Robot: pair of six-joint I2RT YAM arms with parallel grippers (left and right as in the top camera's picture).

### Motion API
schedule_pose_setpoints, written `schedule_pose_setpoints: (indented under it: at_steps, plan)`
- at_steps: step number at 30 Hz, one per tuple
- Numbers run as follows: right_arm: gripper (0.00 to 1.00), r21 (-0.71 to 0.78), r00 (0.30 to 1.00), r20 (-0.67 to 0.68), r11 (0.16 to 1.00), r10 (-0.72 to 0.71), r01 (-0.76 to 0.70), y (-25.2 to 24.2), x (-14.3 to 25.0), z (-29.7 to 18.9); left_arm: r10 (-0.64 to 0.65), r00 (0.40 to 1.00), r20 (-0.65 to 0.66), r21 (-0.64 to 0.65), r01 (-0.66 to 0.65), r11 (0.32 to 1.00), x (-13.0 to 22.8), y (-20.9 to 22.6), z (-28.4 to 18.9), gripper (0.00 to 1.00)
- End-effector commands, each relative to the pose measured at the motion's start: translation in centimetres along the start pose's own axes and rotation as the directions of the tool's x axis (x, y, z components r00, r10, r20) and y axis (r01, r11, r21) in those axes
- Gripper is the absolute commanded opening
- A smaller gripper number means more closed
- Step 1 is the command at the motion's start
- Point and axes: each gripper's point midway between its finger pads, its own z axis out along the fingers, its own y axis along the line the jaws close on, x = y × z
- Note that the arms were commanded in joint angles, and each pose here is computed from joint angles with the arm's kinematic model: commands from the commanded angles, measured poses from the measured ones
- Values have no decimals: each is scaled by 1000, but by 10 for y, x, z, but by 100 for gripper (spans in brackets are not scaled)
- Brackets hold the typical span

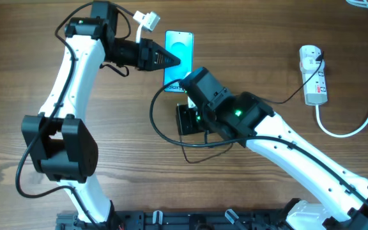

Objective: Plug charger to phone and switch on socket
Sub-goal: 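Carry the plug with the right gripper to the phone's bottom edge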

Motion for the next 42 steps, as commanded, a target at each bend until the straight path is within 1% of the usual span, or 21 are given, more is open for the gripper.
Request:
schedule_pose_setpoints:
  at_steps: [1,11,15,19,42]
  plan:
    - [4,16,997,81,1000,12,-13,2,-18,-9,29,1000,11,41,-29,999,-3,-20,0,4]
    - [4,-4,991,131,1000,32,-31,7,-30,-11,31,999,12,42,-31,999,-3,-20,0,4]
    - [4,3,992,123,1000,31,-31,6,-28,-10,45,999,15,40,-45,998,-4,-20,0,4]
    - [4,15,992,126,999,32,-34,3,-28,-11,52,999,7,4,-52,999,-4,-13,0,4]
    - [4,5,994,107,999,35,-35,5,-25,-8,52,999,4,11,-52,999,-3,-15,2,4]
